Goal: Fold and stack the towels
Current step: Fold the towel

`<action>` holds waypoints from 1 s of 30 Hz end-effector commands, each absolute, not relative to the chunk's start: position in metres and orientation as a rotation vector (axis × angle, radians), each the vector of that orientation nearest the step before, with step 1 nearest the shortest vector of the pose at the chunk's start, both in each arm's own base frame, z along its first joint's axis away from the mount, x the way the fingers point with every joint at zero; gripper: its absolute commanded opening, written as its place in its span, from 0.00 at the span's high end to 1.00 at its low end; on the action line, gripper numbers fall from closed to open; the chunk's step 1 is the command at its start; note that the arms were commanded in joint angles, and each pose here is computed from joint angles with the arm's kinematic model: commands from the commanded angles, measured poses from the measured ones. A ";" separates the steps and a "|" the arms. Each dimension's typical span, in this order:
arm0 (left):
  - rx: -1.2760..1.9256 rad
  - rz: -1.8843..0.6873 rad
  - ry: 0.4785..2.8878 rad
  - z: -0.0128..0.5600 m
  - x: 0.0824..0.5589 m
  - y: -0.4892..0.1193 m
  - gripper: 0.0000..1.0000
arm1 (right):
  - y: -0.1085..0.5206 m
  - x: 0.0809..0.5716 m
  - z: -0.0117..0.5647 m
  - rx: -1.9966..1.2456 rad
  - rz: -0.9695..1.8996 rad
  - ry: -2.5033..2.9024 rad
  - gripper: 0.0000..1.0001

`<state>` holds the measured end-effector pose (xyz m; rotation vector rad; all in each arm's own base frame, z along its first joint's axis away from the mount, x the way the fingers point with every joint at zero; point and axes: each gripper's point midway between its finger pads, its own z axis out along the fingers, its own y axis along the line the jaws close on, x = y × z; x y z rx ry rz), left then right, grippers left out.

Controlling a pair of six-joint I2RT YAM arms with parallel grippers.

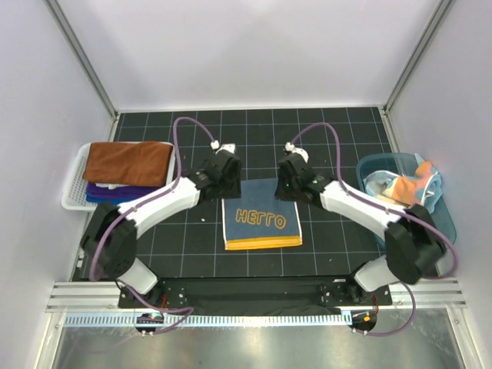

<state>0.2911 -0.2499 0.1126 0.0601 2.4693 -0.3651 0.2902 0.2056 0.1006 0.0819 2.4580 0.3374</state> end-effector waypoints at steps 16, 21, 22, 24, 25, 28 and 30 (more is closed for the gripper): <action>0.186 -0.490 2.512 0.063 0.398 -0.282 0.65 | 0.289 0.400 0.068 0.065 0.814 2.409 0.90; 0.186 -0.441 2.539 0.048 0.401 -0.274 0.65 | 0.274 0.409 0.049 0.140 0.817 2.397 0.91; 0.183 -0.433 2.545 0.045 0.401 -0.273 0.65 | 0.269 0.407 0.042 0.170 0.826 2.412 0.92; 0.174 -0.395 2.560 0.038 0.400 -0.268 0.65 | 0.260 0.413 0.039 0.217 0.850 2.395 0.92; 0.170 -0.393 2.565 0.037 0.400 -0.267 0.65 | 0.255 0.409 0.034 0.242 0.866 2.405 0.93; 0.144 -0.310 2.577 0.029 0.401 -0.256 0.65 | 0.244 0.411 0.030 0.276 0.865 2.400 0.94; 0.133 -0.281 2.583 0.027 0.401 -0.251 0.66 | 0.239 0.410 0.028 0.287 0.860 2.403 0.94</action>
